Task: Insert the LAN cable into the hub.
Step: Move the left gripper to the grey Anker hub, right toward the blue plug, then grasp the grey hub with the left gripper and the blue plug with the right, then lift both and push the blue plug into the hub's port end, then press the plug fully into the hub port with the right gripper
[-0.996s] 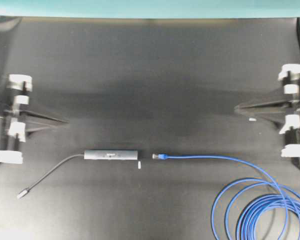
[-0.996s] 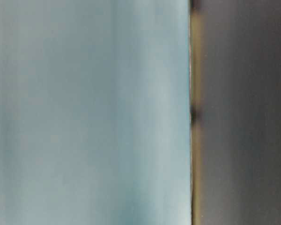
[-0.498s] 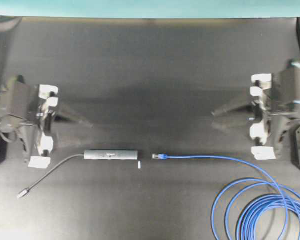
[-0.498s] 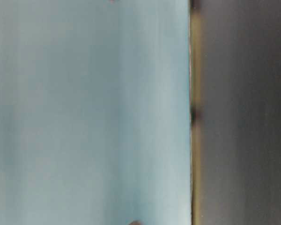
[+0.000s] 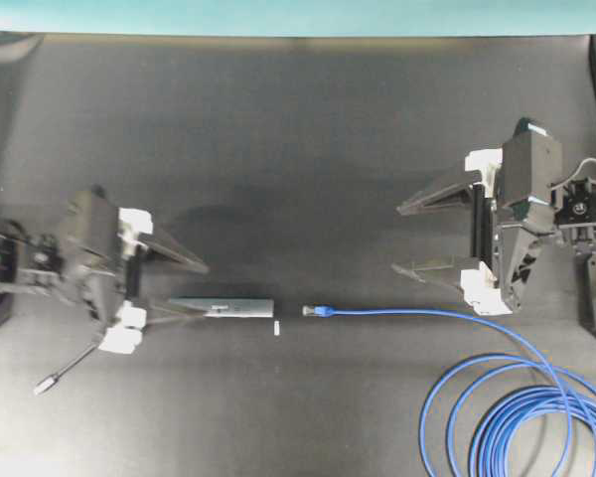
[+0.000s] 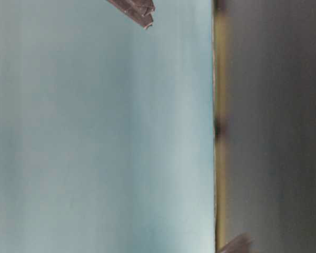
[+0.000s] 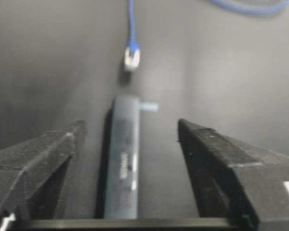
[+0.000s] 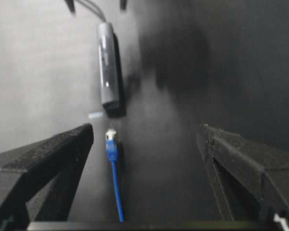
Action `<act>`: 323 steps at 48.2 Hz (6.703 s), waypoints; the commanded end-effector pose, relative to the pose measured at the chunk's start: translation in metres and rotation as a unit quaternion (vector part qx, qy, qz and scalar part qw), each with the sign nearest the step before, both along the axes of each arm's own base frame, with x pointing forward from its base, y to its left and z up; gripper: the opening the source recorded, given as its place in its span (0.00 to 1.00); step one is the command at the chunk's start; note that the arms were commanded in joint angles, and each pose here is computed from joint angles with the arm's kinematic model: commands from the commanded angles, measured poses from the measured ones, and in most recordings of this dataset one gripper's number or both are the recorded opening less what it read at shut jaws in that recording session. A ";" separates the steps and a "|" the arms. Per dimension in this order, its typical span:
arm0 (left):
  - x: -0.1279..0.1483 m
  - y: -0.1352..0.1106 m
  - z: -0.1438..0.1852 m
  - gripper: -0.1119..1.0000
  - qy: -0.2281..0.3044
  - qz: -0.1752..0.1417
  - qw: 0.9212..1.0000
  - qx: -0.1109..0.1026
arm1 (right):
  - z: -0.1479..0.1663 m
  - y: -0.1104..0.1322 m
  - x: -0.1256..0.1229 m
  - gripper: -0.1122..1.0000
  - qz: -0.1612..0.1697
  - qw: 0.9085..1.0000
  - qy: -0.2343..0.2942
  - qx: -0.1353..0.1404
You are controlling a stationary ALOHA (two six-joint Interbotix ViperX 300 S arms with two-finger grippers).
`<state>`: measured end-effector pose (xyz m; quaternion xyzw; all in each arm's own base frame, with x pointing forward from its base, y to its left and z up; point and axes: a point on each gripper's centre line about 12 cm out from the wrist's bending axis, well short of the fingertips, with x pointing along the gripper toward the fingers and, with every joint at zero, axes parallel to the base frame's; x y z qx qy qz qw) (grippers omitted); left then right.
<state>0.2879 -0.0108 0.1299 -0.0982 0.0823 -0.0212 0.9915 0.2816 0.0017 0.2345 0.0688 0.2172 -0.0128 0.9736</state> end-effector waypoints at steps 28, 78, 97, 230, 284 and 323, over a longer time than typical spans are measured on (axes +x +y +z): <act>0.040 -0.009 -0.058 0.75 0.018 -0.014 1.000 -0.002 | 0.006 -0.007 0.005 0.86 -0.029 0.999 0.002 0.037; 0.062 -0.001 0.018 0.35 0.127 -0.013 0.989 0.069 | -0.072 0.029 0.041 0.86 0.021 0.997 0.063 0.026; 0.065 0.000 0.040 0.35 0.197 -0.013 0.978 0.072 | -0.122 0.048 0.069 0.86 0.040 0.995 0.095 0.017; 0.099 -0.001 0.041 0.35 0.267 -0.041 0.954 0.131 | -0.101 0.034 0.132 0.23 0.031 0.994 0.107 0.004; 0.122 0.005 0.055 0.35 0.229 -0.038 0.961 0.150 | -0.090 0.036 0.148 0.23 0.034 0.996 0.077 0.004; 0.107 0.002 0.041 0.35 0.241 -0.044 0.958 0.150 | -0.092 0.036 0.141 0.29 0.030 0.996 0.078 0.011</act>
